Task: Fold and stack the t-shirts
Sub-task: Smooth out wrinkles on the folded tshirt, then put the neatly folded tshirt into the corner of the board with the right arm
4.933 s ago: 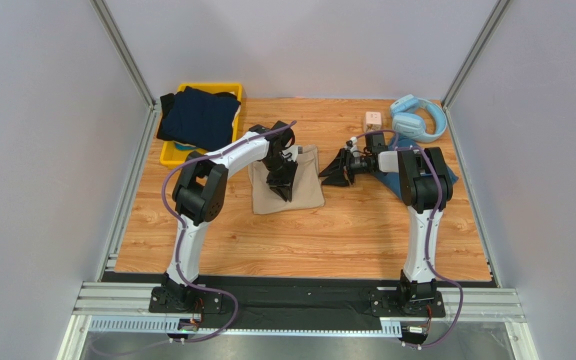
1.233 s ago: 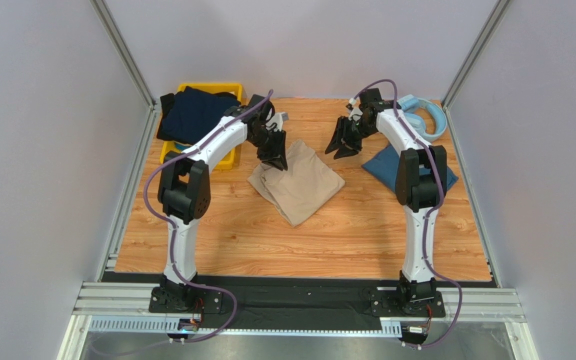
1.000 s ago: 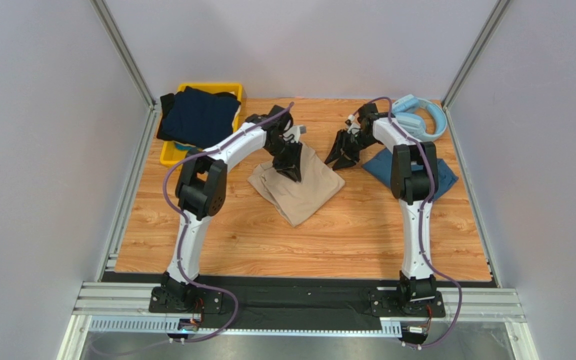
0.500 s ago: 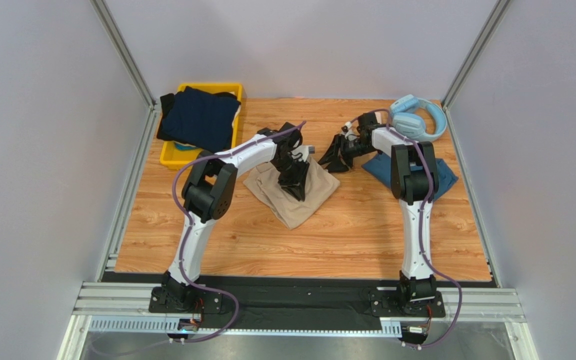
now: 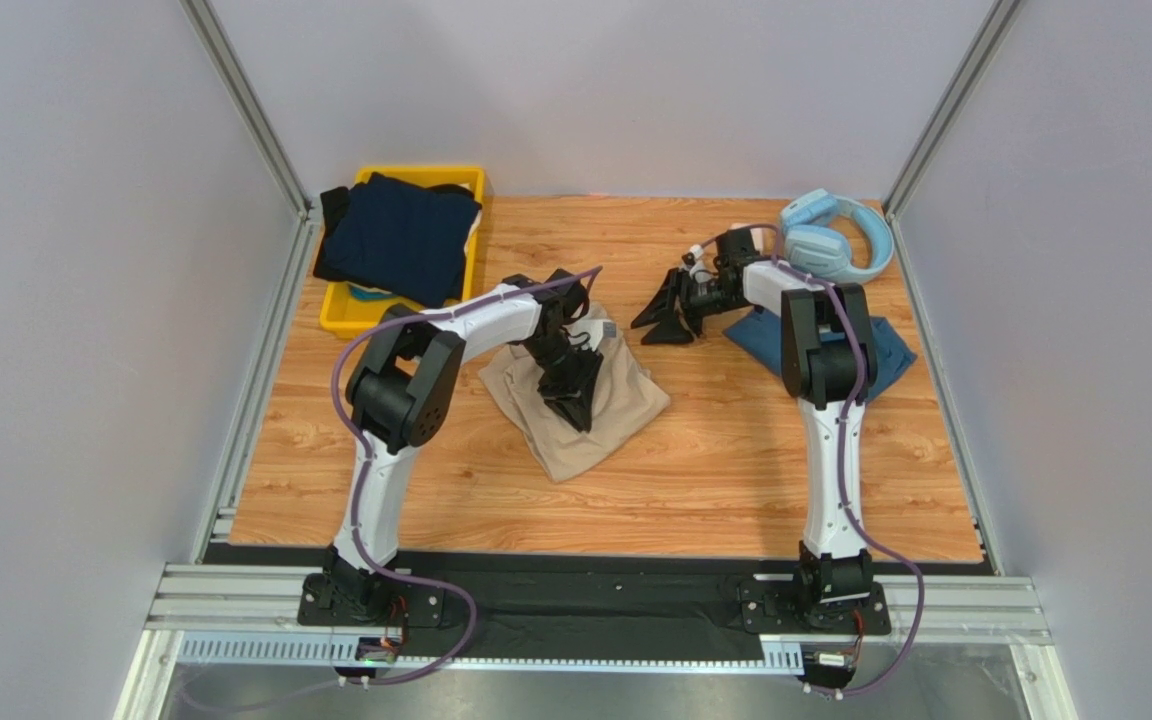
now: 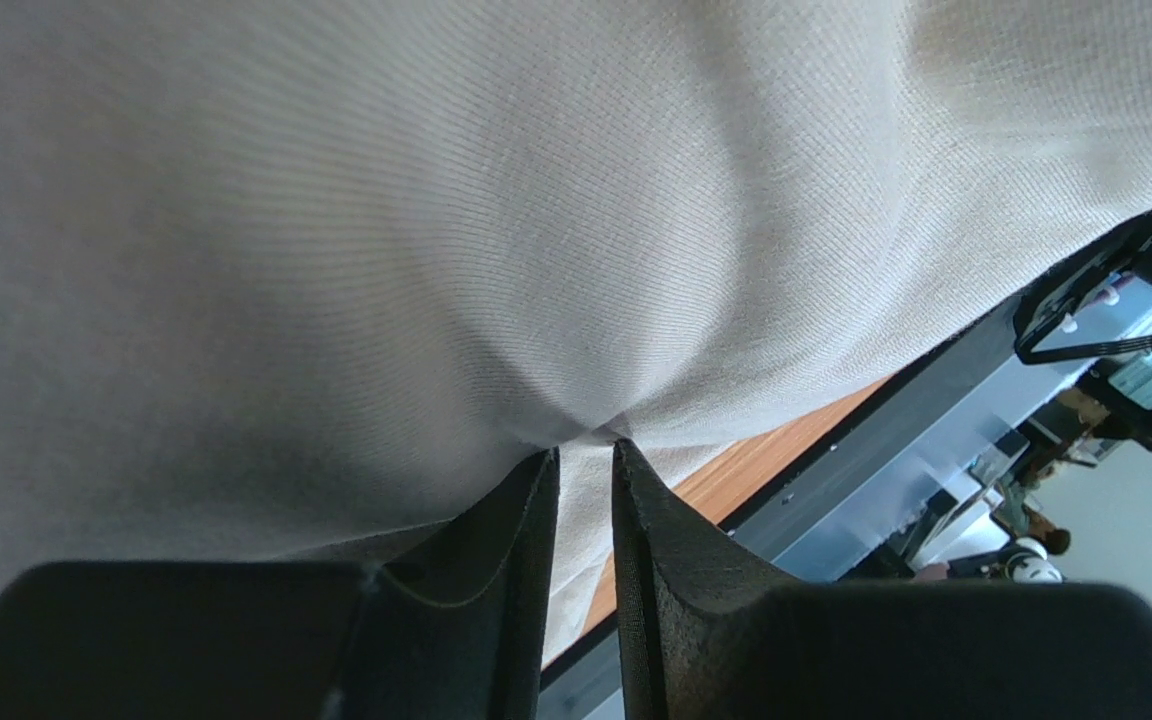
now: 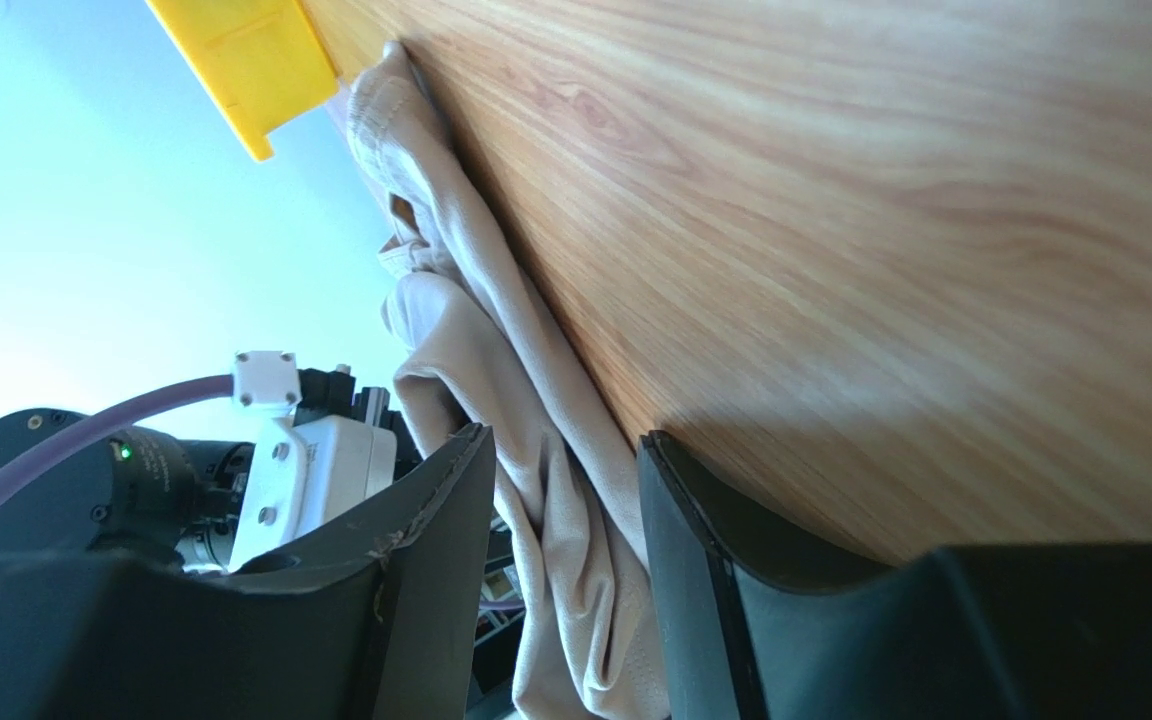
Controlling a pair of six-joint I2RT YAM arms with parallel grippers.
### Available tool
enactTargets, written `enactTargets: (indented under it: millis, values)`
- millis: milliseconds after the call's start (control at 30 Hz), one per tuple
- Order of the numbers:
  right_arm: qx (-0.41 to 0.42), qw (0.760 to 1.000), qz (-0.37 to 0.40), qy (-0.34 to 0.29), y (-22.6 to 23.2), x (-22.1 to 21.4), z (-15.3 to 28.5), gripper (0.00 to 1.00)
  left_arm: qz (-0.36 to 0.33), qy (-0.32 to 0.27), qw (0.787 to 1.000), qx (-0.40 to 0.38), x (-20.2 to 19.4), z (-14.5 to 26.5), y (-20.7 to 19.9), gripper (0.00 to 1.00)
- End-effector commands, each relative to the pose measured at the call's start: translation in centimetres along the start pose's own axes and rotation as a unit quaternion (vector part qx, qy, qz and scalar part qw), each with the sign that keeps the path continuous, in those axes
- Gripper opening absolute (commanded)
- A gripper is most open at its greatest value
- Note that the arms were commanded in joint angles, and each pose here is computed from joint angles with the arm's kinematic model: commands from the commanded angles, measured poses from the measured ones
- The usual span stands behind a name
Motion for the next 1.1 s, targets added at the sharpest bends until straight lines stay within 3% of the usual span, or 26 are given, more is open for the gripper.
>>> enactTargets:
  millis: [0, 300, 1067]
  values:
    - [0.002, 1.0, 0.003, 0.026, -1.2, -1.4, -1.5, 0.47, -0.005, 0.029, 0.998, 0.047, -1.7, -0.8, 2.1, 0.28]
    - [-0.002, 0.997, 0.02, 0.078, -2.7, -7.0, -2.3, 0.47, 0.018, 0.021, 0.996, 0.088, 0.2, 0.1, 3.7, 0.28]
    - [-0.015, 0.986, 0.04, 0.163, -2.8, -12.4, -8.6, 0.48, 0.053, 0.026, 0.991, 0.119, -2.0, 1.4, 6.2, 0.28]
Point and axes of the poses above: each gripper's point midway between its finger pads, its own z axis back along the fingers, its own y axis along the line the jaws close on, x = y × z, the point moved 1 cm from there along z, back along the fingers, and after that the axes turned 13 degrees about -z, right-handed, at the moved point
